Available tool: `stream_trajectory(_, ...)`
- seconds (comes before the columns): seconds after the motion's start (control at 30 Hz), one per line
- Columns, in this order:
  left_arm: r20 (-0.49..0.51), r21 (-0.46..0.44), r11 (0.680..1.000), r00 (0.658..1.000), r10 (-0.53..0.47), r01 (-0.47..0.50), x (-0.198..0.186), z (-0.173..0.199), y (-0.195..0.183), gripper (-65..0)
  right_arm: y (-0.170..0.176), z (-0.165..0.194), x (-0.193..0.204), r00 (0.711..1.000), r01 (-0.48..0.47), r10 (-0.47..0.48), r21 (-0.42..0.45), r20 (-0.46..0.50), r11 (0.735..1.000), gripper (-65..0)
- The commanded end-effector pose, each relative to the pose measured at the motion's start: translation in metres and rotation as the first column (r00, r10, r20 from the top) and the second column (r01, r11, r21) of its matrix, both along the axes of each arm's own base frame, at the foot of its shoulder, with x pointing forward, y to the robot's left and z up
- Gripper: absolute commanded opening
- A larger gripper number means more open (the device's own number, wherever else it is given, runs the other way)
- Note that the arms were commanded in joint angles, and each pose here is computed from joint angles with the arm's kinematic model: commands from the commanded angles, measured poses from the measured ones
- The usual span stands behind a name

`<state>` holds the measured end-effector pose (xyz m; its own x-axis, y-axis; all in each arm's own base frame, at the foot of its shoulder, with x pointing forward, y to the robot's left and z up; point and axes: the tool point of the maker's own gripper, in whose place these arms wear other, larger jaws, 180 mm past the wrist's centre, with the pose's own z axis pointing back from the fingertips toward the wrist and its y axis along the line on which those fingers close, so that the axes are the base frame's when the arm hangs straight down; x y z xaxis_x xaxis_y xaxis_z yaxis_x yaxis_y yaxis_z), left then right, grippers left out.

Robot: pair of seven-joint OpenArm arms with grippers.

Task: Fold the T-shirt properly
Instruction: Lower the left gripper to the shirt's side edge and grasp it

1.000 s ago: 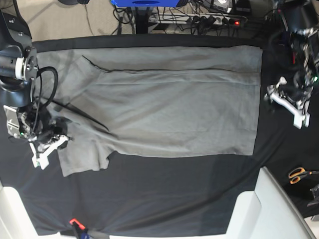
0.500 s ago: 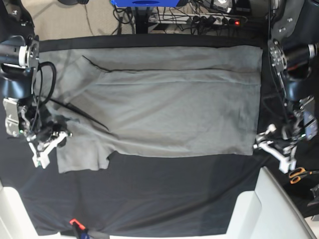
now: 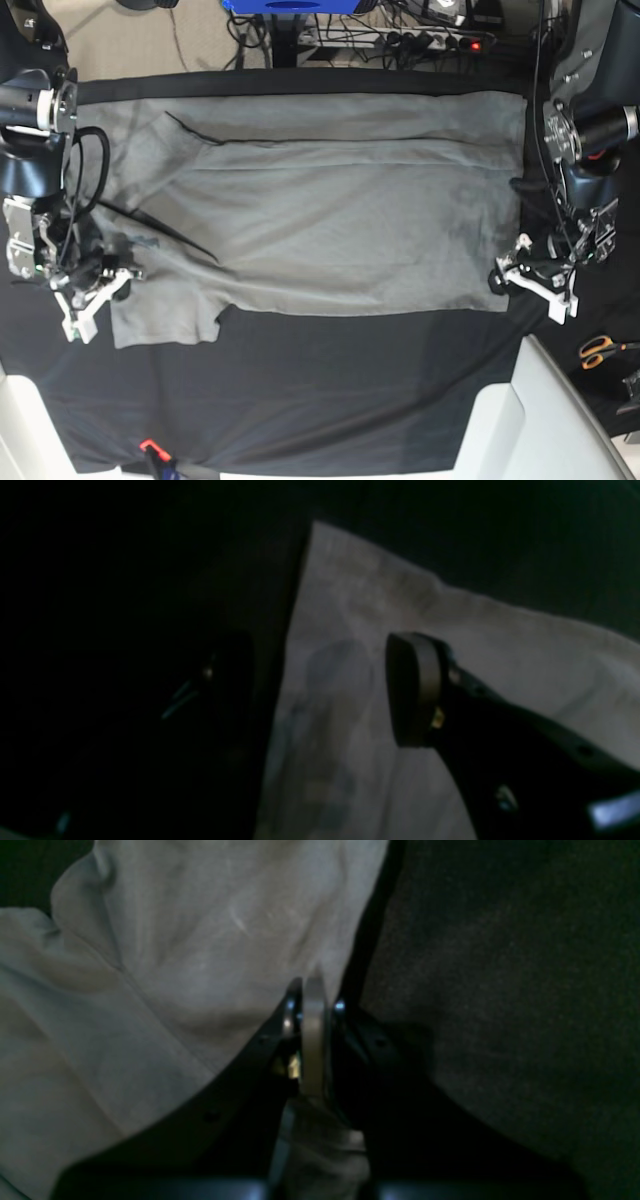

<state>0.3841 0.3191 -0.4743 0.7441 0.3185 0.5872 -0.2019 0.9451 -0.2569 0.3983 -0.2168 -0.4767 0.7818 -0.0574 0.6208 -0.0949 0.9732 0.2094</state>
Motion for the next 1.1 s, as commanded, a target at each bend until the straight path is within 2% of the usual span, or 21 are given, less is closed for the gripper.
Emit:
stream_trajectory(0.0, -0.026, 0.026, 1.000, 1.000, -0.005, 0.006, -0.004, 0.003, 0.010, -24.5, -0.006, 0.021, 0.020, 0.998, 0.004, -0.004, -0.002, 0.067, 1.000, -64.8)
stream_trajectory(0.23, -0.067, 0.007, 0.997, 0.995, -0.074, 0.075, -0.021, -0.015, -0.025, -24.7, -0.005, 0.021, 0.020, 0.998, 0.003, -0.003, -0.001, 0.067, 1.000, -64.8)
stream_trajectory(0.47, -0.069, -0.019, 0.996, 0.994, -0.086, 0.085, -0.020, -0.020, -0.041, -26.2, -0.005, 0.014, 0.012, 0.999, 0.003, -0.003, -0.002, 0.051, 1.000, -64.8)
stream_trajectory(0.5, -0.069, -0.022, 0.996, 0.994, -0.087, 0.086, -0.020, -0.020, -0.043, -28.6, -0.005, 0.014, 0.012, 0.999, 0.004, -0.003, -0.001, 0.051, 1.000, -64.8)
stream_trajectory(0.67, -0.068, -0.028, 0.996, 0.994, -0.090, 0.088, -0.019, -0.021, -0.047, -52.5, -0.006, 0.013, 0.010, 0.999, 0.004, -0.004, -0.003, 0.048, 1.000, -64.8)
stream_trajectory(0.8, -0.067, -0.023, 0.996, 0.994, -0.088, 0.086, -0.019, -0.020, -0.044, -63.0, -0.006, 0.013, 0.010, 0.999, 0.004, -0.004, -0.003, 0.048, 1.000, -64.8)
stream_trajectory(0.83, -0.067, -0.021, 0.996, 0.994, -0.088, 0.086, -0.019, -0.020, -0.043, -65.0, -0.006, 0.013, 0.010, 0.999, 0.004, -0.004, -0.003, 0.048, 1.000, -64.8)
stream_trajectory(1.07, -0.090, 0.001, 0.996, 0.992, -0.086, 0.086, -0.032, -0.024, -0.032, -65.0, -0.006, 0.013, 0.010, 0.999, 0.004, -0.004, -0.003, 0.048, 1.000, -64.8)
